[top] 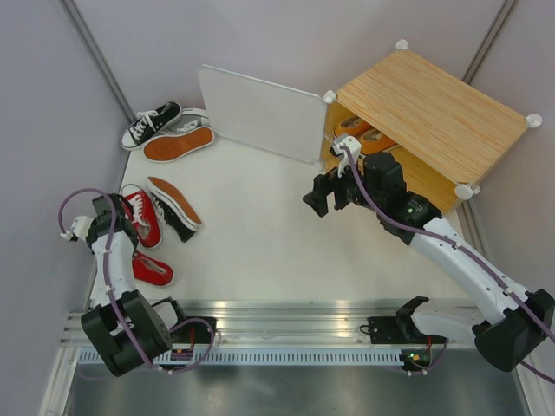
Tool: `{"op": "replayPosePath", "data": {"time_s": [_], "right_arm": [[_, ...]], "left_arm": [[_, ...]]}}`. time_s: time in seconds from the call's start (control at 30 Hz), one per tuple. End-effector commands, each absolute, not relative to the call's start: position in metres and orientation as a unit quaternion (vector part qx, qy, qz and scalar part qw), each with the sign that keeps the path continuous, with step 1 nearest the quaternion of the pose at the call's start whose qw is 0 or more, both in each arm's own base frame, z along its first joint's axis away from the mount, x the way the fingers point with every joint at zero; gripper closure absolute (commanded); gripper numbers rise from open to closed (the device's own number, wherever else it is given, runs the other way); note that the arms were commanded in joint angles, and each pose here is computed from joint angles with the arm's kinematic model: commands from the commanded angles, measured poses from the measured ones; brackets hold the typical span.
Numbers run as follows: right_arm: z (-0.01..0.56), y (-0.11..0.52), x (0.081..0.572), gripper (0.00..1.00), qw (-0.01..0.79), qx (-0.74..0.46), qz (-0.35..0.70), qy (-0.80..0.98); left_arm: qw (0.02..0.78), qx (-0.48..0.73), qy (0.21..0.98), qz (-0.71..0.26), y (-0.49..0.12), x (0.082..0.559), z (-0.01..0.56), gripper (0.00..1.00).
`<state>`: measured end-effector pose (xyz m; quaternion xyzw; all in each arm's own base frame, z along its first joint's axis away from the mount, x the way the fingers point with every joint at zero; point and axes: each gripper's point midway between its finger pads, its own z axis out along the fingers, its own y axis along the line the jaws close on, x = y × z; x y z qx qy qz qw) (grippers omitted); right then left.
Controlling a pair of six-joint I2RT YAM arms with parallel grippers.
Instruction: Place and organize the shoes in the shoe cabinet
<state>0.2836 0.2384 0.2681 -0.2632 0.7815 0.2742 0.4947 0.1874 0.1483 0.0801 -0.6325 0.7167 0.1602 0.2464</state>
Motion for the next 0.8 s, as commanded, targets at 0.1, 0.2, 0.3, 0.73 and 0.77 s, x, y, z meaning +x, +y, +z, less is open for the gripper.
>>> {"op": "replayPosePath", "data": {"time_s": [0.1, 0.2, 0.3, 0.73, 0.77], "right_arm": [[0.285, 0.246, 0.288, 0.02, 0.506, -0.273, 0.282, 0.768], [0.286, 0.247, 0.289, 0.02, 0.506, -0.272, 0.282, 0.768], [0.288, 0.246, 0.290, 0.02, 0.509, -0.270, 0.280, 0.768], [0.308, 0.218, 0.294, 0.02, 0.551, -0.236, 0.228, 0.767], [0.309, 0.212, 0.292, 0.02, 0.556, -0.229, 0.218, 0.769]], "left_arm": [[0.349, -0.576, 0.713, 0.197, 0.161, 0.214, 0.155, 0.98], [0.381, -0.522, 0.736, 0.201, 0.143, 0.235, 0.178, 0.98], [0.404, -0.443, 0.783, 0.167, 0.103, 0.267, 0.193, 0.98], [0.390, -0.033, 0.920, 0.008, -0.170, 0.340, 0.180, 0.98], [0.379, 0.005, 0.925, -0.011, -0.196, 0.344, 0.171, 0.98]]}}
